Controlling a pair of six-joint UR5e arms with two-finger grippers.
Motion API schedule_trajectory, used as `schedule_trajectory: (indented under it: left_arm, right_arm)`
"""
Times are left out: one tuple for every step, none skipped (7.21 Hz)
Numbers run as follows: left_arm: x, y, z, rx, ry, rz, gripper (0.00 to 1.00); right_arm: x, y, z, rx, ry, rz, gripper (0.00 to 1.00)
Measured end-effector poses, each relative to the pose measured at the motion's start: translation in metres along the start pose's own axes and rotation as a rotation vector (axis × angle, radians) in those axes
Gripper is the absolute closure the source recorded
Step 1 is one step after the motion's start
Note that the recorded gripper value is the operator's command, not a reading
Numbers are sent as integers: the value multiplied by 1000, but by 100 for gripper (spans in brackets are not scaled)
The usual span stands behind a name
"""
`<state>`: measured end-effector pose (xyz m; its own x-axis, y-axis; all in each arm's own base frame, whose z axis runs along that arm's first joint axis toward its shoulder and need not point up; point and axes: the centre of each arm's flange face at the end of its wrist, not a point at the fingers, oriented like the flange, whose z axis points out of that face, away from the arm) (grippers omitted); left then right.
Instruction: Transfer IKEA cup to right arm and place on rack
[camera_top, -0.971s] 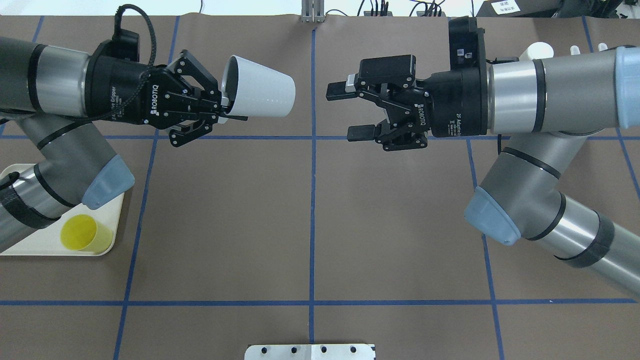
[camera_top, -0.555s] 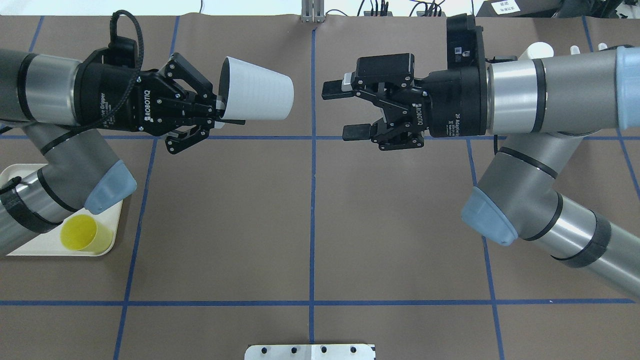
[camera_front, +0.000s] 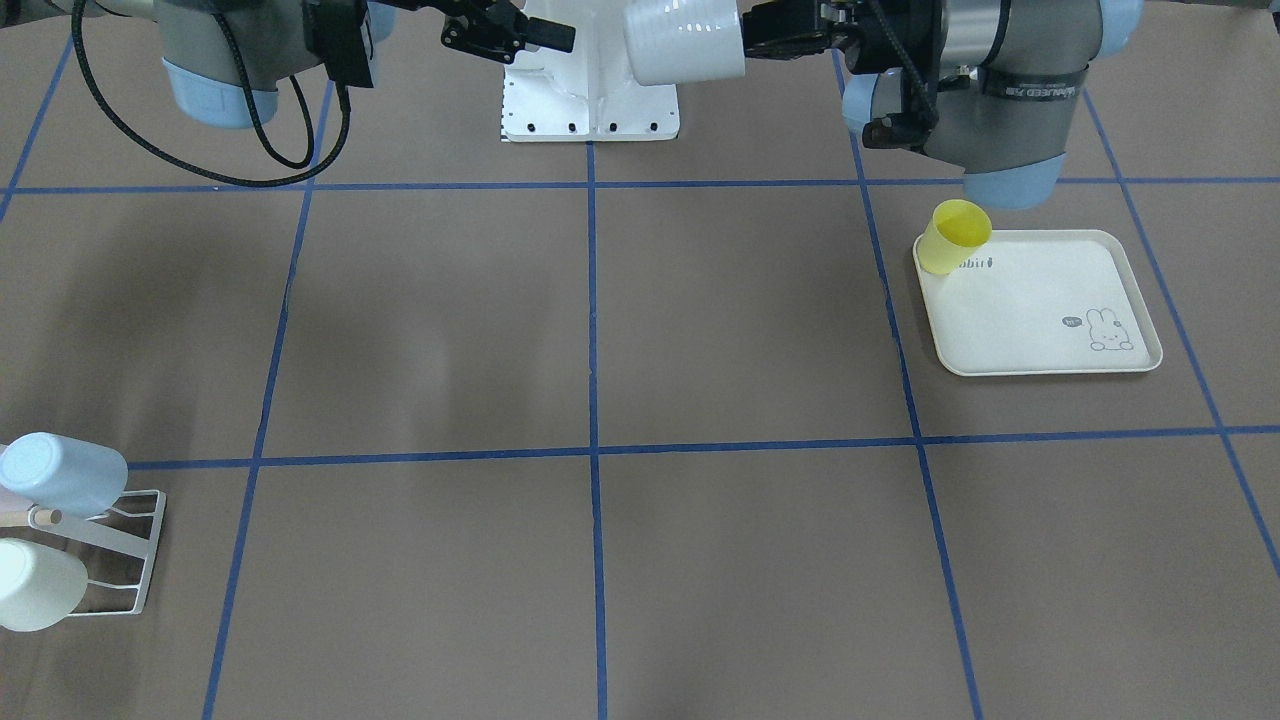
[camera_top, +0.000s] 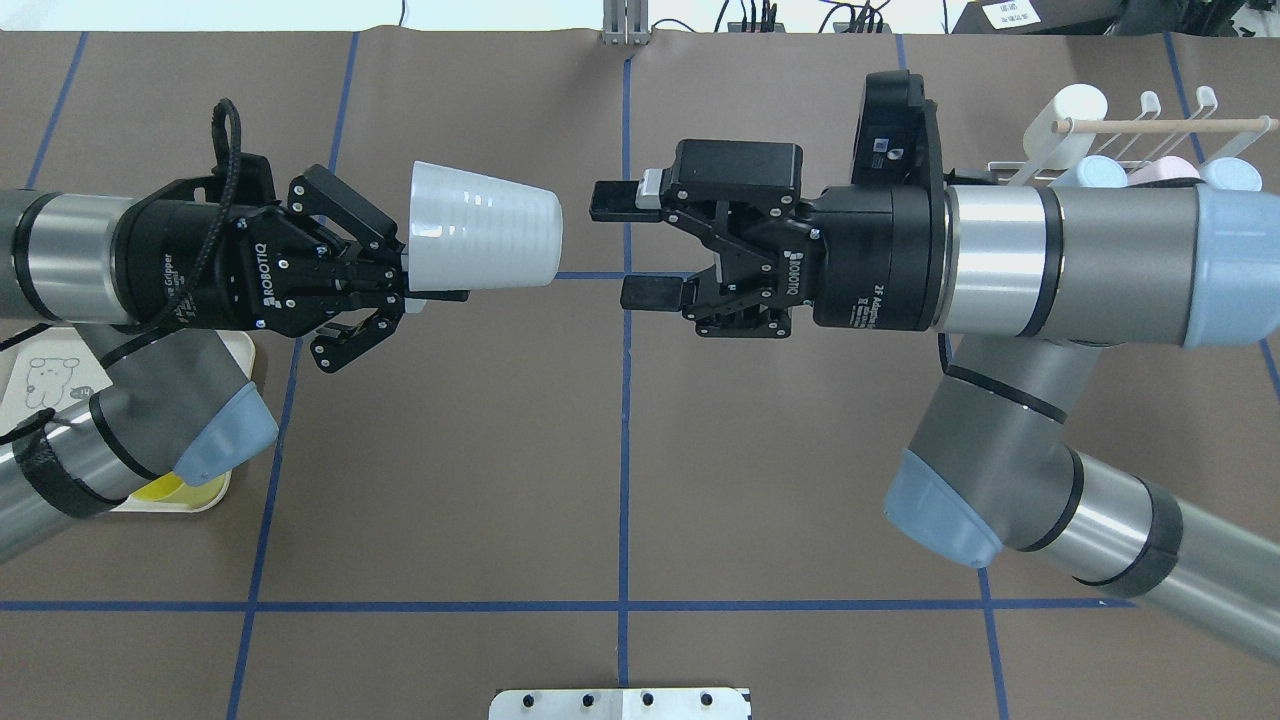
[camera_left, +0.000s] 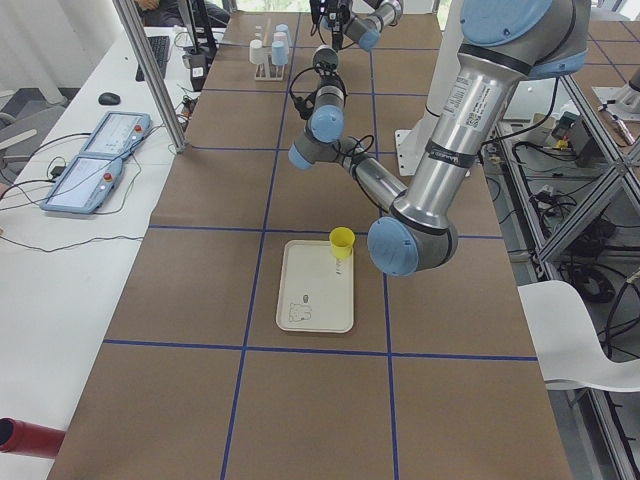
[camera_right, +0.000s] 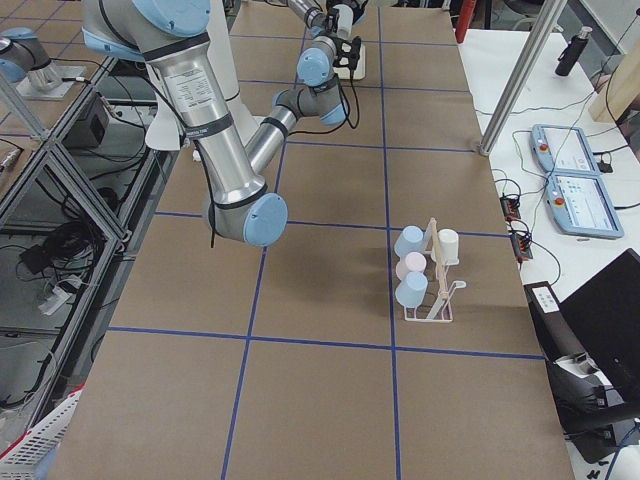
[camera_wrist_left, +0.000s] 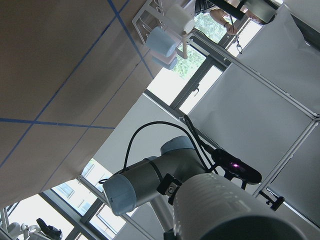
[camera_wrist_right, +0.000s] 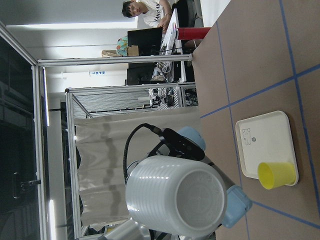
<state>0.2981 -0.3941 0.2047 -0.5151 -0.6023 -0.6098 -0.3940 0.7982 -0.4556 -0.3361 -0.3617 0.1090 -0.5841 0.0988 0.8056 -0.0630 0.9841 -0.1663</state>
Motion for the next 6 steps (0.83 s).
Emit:
schedule_trajectory:
  left_arm:
    - [0,3,1,-13,28,-8,100]
    - [-4,6,5,-33,70,-18,100]
    - [-12,11,12,-58,100,-44,100]
    - [-15,14,16,-75,114,-78,100]
    - [-15,17,19,-88,123,-98,100]
    - [-15,20,21,-99,127,-105,100]
  right_arm:
    - [4,10,6,-6,-32,10,7]
    - [8,17,9,-5,-56,18,6]
    - [8,19,11,-1,-75,22,5]
    - [8,20,11,4,-83,22,5]
    - [9,20,12,6,-85,23,4]
    - [9,20,12,6,-86,24,3]
